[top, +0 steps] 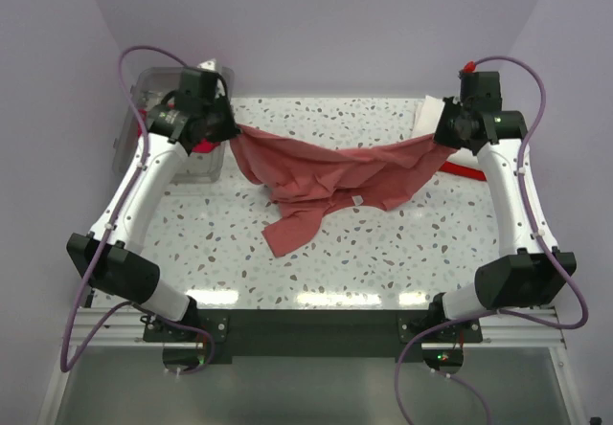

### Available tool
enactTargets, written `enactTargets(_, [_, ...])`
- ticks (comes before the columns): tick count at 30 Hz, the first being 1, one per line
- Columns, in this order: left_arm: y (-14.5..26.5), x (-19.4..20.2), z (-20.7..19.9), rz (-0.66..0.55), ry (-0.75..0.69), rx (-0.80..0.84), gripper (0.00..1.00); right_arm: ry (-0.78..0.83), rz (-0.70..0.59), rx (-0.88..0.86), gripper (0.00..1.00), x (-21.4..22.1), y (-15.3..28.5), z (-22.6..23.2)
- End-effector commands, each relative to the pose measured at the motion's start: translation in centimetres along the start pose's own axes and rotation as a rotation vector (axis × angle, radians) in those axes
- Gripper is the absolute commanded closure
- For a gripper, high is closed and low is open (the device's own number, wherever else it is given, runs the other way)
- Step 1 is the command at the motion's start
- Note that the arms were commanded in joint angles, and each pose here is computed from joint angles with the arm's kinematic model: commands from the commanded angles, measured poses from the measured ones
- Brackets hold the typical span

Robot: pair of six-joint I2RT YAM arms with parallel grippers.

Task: Fold and stack the t-shirts
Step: Flatten the tshirt out

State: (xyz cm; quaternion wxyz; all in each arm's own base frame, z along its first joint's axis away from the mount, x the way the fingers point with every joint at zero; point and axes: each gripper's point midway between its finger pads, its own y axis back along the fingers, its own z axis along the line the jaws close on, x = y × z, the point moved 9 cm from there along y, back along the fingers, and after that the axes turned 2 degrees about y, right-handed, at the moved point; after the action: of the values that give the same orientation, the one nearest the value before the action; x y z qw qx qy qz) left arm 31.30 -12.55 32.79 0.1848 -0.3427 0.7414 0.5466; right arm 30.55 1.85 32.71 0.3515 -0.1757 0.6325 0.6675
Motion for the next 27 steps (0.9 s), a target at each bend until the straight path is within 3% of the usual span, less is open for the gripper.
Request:
enactTargets(1, [2.6, -4.3, 1.9, -0.056, 0.005, 0.038, 1.00, 0.020, -0.140, 0.032, 1.00, -4.0, 2.8, -0.5])
enactTargets(3, [3.2, -6.6, 2.5, -0.091, 0.025, 0.050, 1.00, 0.017, -0.145, 0.049, 1.00, -5.3, 3.0, -0.7])
enactTargets(6, [5.3, -10.9, 1.0, -0.222, -0.024, 0.121, 1.00, 0.009, -0.253, 0.015, 1.00, -8.1, 5.3, 0.0])
enactTargets(12, [12.1, -17.4, -1.3, -0.575, -0.092, 0.352, 1.00, 0.004, -0.471, -0.072, 1.00, -12.5, 10.1, 1.1])
enactTargets(14, [14.3, -16.7, -1.6, -0.646, -0.146, 0.421, 1.00, 0.011, -0.563, -0.115, 1.00, -13.1, 12.6, 1.3])
enactTargets(15, [15.6, -17.1, -2.1, -0.737, -0.178, 0.466, 1.00, 0.021, -0.648, -0.136, 1.00, -13.9, 13.8, 1.5])
enactTargets(21, [21.8, -15.0, -2.2, -0.897, -0.258, 0.557, 1.00, 0.072, -1.031, -0.145, 1.00, -13.1, 22.5, 0.2])
enactTargets(27, [28.4, -13.1, -2.8, -1.019, -0.243, 0.686, 1.00, 0.060, -1.242, -0.171, 1.00, -11.5, 30.2, -0.7])
